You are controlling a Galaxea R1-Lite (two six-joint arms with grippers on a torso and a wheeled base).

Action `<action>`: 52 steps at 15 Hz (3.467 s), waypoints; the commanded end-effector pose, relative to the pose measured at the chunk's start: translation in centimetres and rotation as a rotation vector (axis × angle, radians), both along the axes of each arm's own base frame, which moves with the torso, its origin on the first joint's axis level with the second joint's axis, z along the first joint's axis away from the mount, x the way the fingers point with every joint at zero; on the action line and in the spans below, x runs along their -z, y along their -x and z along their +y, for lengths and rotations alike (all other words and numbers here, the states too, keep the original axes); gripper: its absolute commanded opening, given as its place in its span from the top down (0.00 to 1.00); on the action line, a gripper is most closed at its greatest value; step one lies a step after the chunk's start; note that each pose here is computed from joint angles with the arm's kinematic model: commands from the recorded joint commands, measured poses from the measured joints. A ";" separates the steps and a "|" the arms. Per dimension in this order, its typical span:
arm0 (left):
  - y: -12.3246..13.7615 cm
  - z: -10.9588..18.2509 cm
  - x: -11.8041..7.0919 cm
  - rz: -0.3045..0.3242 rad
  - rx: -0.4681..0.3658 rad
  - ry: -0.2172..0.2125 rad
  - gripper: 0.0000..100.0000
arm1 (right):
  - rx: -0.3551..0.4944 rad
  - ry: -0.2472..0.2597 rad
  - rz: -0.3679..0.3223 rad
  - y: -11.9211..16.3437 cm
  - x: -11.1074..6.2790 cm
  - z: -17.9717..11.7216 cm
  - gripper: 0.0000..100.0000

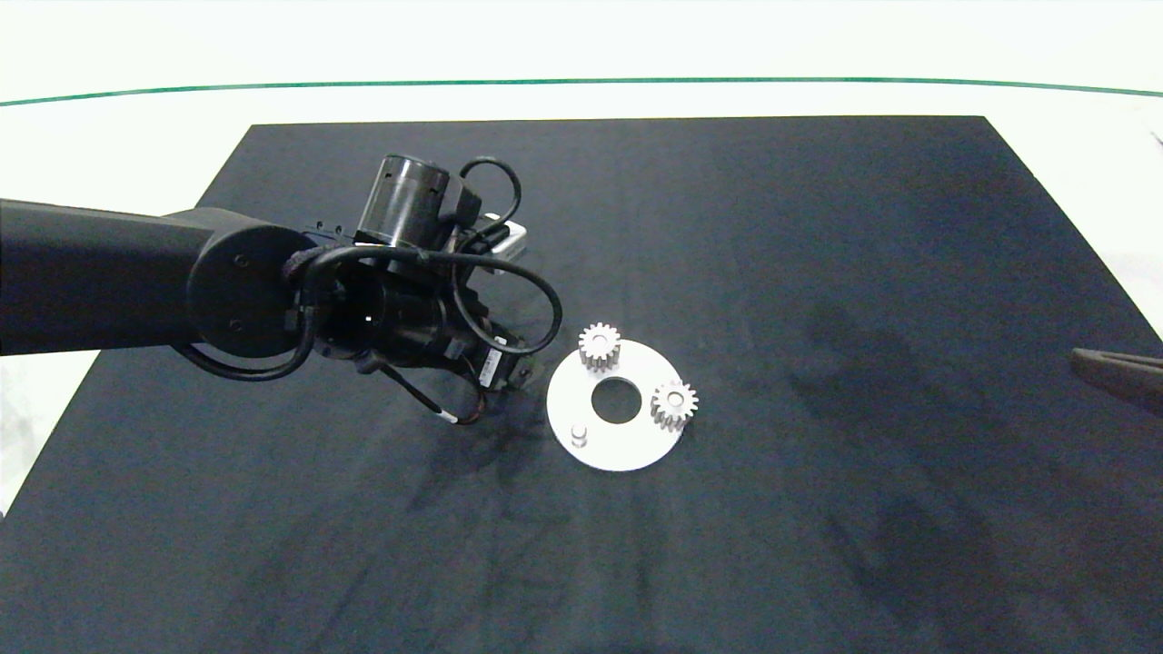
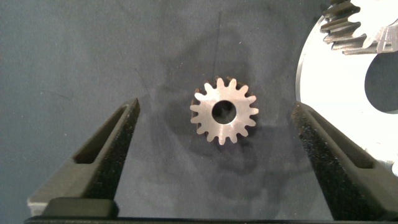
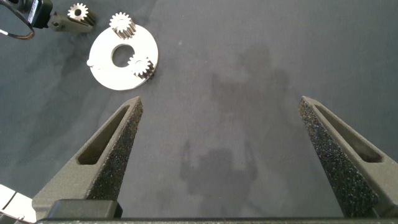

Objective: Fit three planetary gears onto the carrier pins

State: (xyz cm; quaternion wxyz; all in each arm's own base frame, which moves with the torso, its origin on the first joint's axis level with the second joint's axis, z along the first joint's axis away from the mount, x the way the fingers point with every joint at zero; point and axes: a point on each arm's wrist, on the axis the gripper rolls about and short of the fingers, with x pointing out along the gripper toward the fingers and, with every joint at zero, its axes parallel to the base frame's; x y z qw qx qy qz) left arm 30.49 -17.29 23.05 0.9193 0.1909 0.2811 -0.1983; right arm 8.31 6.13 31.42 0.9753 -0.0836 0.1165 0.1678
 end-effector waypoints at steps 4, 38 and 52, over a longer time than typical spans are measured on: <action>0.4 0.0 0.0 0.028 -0.012 0.007 0.14 | -0.003 0.001 0.002 0.0 0.0 0.0 0.00; 2.2 1.8 -2.7 -0.043 -0.044 0.054 0.83 | -0.018 0.000 0.006 0.1 0.1 -0.1 0.00; 8.7 -3.2 -0.1 -0.003 0.126 -0.037 0.87 | -0.023 -0.005 -0.021 0.8 -0.2 -0.6 0.00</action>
